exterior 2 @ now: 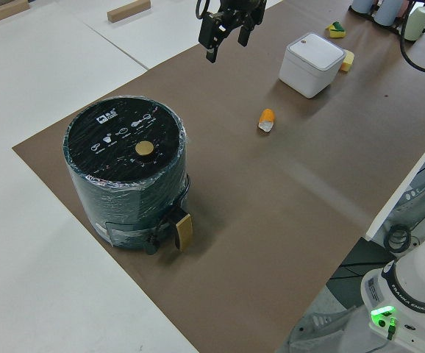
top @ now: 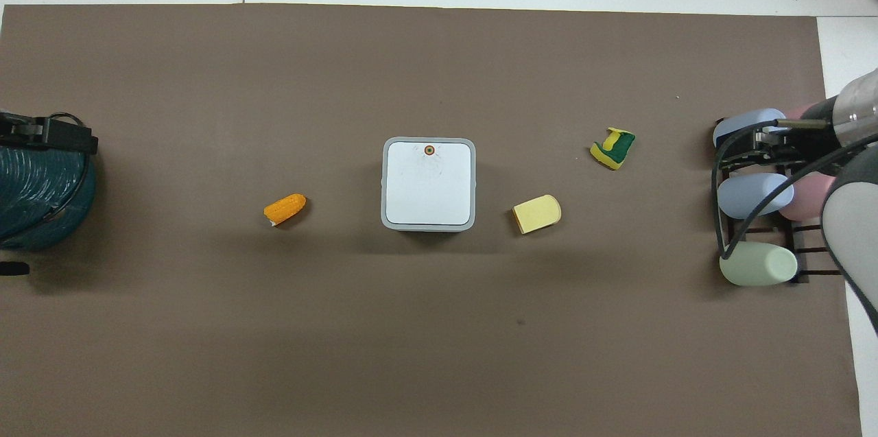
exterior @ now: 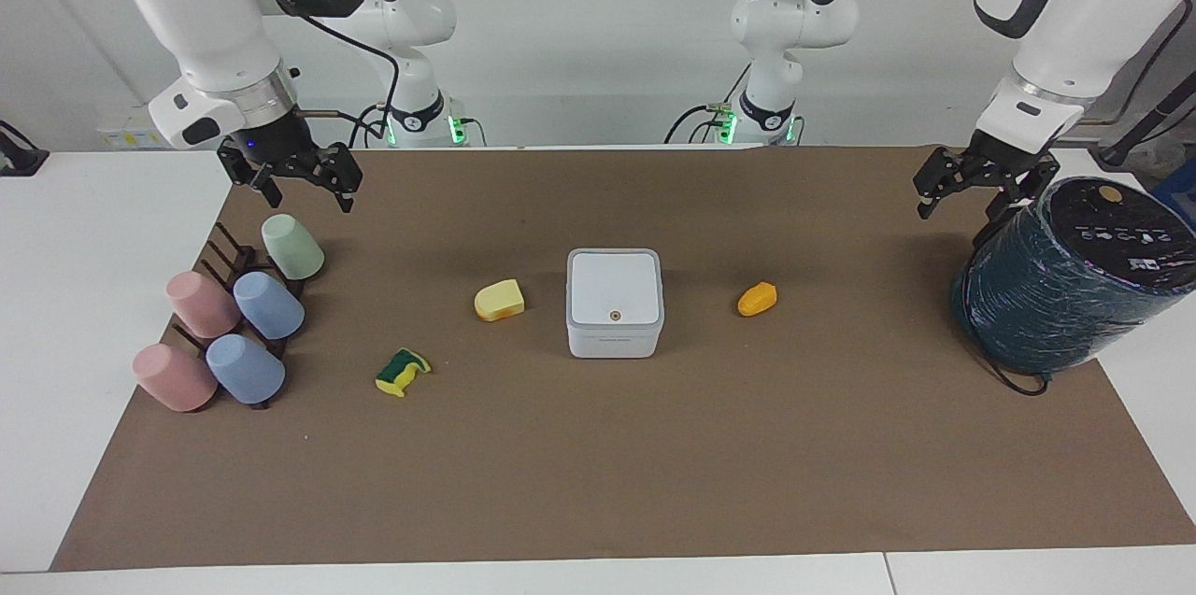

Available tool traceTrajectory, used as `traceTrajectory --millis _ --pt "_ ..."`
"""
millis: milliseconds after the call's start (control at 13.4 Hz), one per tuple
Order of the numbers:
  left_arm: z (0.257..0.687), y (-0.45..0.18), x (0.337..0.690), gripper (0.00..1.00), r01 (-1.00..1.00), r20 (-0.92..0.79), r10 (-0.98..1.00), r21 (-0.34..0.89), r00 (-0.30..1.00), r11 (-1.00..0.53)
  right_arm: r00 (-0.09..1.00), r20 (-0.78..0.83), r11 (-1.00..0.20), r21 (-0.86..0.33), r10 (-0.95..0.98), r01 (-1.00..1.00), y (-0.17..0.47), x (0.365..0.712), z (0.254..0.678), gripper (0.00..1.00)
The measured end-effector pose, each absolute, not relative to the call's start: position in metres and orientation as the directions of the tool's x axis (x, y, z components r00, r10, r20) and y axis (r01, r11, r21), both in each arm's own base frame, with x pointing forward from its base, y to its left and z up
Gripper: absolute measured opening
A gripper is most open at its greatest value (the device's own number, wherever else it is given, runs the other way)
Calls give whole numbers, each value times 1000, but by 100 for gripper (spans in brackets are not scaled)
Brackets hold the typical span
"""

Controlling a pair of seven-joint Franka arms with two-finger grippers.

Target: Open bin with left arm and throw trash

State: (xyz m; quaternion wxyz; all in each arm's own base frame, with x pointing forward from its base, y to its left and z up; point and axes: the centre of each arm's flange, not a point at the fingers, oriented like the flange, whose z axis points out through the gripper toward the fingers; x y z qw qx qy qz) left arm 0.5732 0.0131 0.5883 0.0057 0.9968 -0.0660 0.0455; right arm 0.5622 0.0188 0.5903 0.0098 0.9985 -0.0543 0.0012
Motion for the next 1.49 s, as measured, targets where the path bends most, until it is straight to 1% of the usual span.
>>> traceTrajectory --millis 1194,1269,1343,1418,1493 --pt "582 15 572 100 -116 74 -115 9 991 -993 994 1 -994 20 -108 -108 19 562 590 100" --pt "580 12 572 91 -105 70 -104 11 992 -994 994 -5 -994 20 -105 -105 21 561 589 100" --pt "578 7 571 91 -89 65 -88 13 994 -996 995 -10 -995 21 -99 -99 24 561 589 100" --pt "576 0 570 84 -70 60 -69 16 996 -997 995 -11 -995 21 -94 -94 27 560 589 100" --pt "573 -9 569 72 -48 55 -47 18 997 -999 996 -13 -996 21 -91 -91 29 560 588 100"
